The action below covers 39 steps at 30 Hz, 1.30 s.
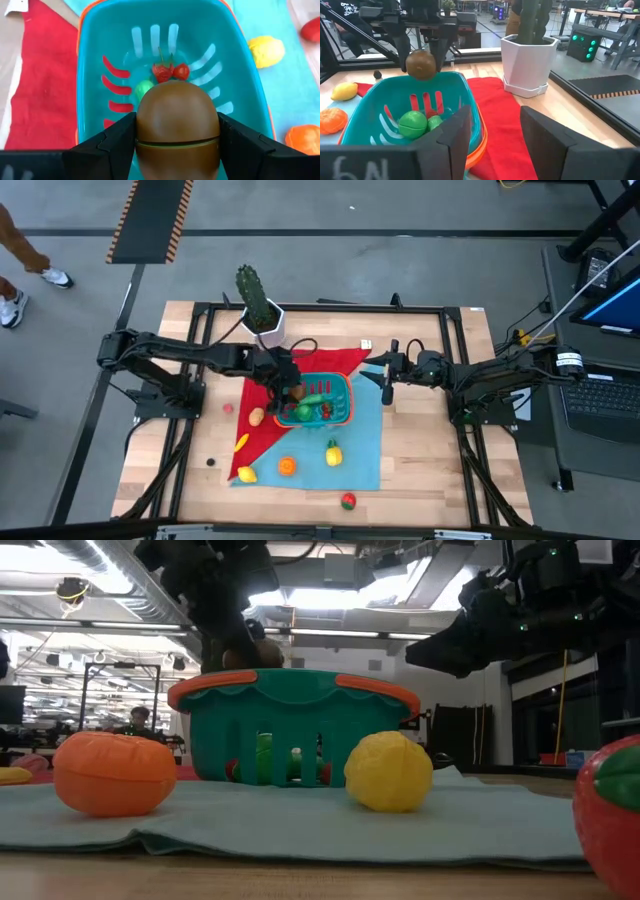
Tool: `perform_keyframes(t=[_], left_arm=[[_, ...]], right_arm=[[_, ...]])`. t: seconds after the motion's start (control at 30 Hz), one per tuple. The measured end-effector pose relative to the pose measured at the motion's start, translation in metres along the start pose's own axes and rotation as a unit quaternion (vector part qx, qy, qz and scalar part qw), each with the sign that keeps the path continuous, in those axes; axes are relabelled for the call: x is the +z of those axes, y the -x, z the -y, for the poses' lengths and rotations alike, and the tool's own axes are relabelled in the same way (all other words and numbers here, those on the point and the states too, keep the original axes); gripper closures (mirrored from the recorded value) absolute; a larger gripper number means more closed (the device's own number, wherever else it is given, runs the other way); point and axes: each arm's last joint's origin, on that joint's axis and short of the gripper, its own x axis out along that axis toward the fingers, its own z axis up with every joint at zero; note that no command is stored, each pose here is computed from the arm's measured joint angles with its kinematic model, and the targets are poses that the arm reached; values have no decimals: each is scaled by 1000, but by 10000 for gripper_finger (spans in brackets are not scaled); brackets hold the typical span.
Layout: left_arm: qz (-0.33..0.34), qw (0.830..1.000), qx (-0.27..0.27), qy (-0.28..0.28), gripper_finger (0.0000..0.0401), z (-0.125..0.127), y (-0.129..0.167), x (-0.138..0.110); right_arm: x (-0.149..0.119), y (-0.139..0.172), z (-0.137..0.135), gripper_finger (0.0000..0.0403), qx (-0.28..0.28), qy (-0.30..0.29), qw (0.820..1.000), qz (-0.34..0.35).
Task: Build produce basket
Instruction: Put the brown kiwi into the blue basket
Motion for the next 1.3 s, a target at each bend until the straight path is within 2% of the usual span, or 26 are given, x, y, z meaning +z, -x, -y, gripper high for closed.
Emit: perform_keyframes(t=[0.37, 0.57, 1.0, 1.2, 1.3], left_arm=[[-57, 997, -40, -13, 173, -3, -38, 3], [-62, 995, -71, -11, 173, -2, -43, 4], [-79, 994, -73, -16, 154, 5, -43, 2], [-81, 996, -25, -39, 153, 6, -44, 2], [-82, 996, -22, -35, 152, 6, -44, 2]], right_arm=[[0, 0, 0, 230, 0, -1, 1000, -1], [-1, 0, 0, 230, 0, -1, 1000, -3], [-1, 0, 0, 230, 1, -1, 1000, -5], [-1, 0, 0, 230, 1, -1, 1000, -5], [-1, 0, 0, 230, 0, -1, 1000, -5]])
